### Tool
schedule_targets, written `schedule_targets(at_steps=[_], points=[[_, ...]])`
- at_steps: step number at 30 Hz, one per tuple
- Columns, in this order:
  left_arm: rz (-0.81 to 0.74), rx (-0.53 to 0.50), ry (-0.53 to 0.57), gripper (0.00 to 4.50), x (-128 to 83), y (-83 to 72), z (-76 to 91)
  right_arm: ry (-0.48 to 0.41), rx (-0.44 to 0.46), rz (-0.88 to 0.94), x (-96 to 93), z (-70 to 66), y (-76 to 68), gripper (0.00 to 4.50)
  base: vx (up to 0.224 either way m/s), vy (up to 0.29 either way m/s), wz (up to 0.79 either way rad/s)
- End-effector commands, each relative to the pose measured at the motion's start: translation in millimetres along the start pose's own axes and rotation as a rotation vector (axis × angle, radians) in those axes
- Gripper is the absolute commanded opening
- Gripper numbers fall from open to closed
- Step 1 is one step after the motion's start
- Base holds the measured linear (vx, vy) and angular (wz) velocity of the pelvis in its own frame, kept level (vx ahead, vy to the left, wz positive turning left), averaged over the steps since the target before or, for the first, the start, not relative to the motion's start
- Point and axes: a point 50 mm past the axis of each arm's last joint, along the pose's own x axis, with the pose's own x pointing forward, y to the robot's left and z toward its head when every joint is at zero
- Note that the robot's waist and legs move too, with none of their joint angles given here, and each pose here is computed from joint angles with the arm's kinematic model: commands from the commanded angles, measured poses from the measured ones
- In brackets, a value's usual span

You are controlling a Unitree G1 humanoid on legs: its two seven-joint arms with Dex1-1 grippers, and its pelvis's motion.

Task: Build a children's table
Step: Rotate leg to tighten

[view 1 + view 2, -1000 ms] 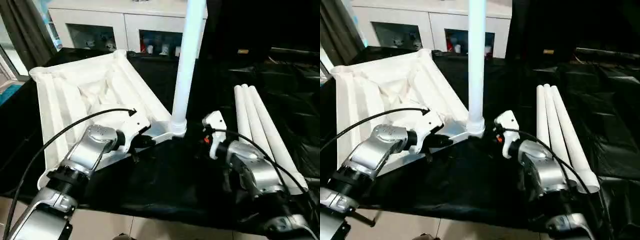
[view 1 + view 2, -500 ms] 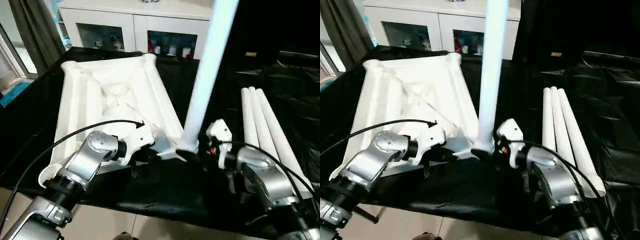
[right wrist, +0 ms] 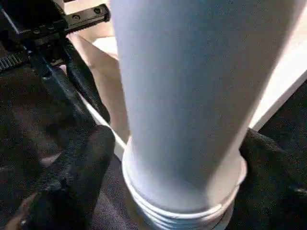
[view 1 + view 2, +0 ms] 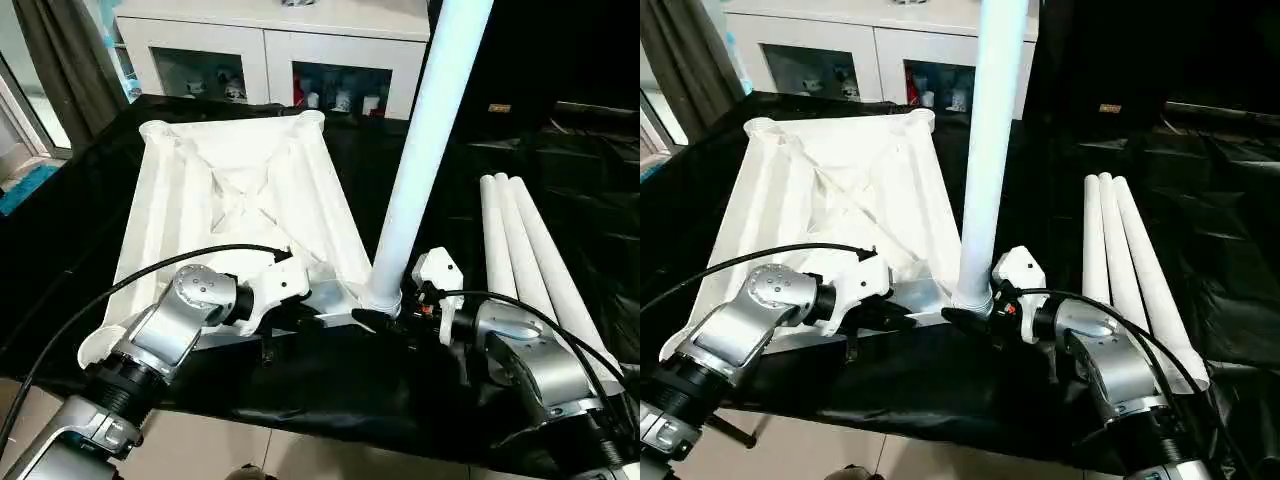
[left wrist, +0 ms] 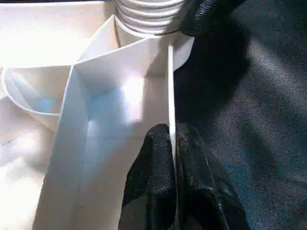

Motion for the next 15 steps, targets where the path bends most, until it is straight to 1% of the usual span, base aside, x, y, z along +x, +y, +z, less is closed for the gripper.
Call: schedule_targets(at_steps=[1, 2, 3, 6, 7, 11, 12, 14, 15], points=[[-0.027, 0.052, -0.03, 0.0, 2, -3.9, 9.9, -0.003, 0.002, -0.008, 4.1, 0.5, -1.2, 3.52, 0.0, 0.0, 0.0], [-0.027, 0.051, -0.03, 0.0, 2, -4.0, 9.8, -0.003, 0.003, -0.012, 4.7, 0.1, -1.3, 3.33, 0.0, 0.0, 0.0], [-0.027, 0.05, -0.03, 0.0, 2, -4.0, 9.7, -0.004, 0.003, -0.016, 5.3, -0.2, -1.3, 3.25, 0.0, 0.0, 0.0], [-0.026, 0.05, -0.029, 0.0, 2, -3.8, 9.4, -0.006, 0.004, -0.02, 7.0, -0.8, -0.7, 3.12, 0.0, 0.0, 0.0], [-0.025, 0.049, -0.029, 0.0, 2, -3.7, 9.2, -0.004, 0.006, -0.018, 7.5, -1.6, 0.0, 2.92, 0.0, 0.0, 0.0], [-0.022, 0.047, -0.026, 0.0, 1, -3.2, 8.4, 0.002, 0.009, -0.017, 8.5, -4.1, 1.3, 2.81, 0.0, 0.0, 0.0], [-0.017, 0.042, -0.024, 0.0, 1, -2.6, 7.6, 0.009, 0.023, -0.026, 9.6, -7.7, 1.8, 2.79, 0.0, 0.0, 0.0], [-0.011, 0.036, -0.025, 0.0, 1, -2.2, 7.3, 0.013, 0.043, -0.038, 10.5, -10.8, 2.2, 2.78, 0.0, 0.0, 0.0], [-0.004, 0.028, -0.029, 0.0, 2, -1.8, 7.2, 0.016, 0.07, -0.068, 11.8, -15.0, 1.8, 2.77, 0.0, 0.0, 0.0]])
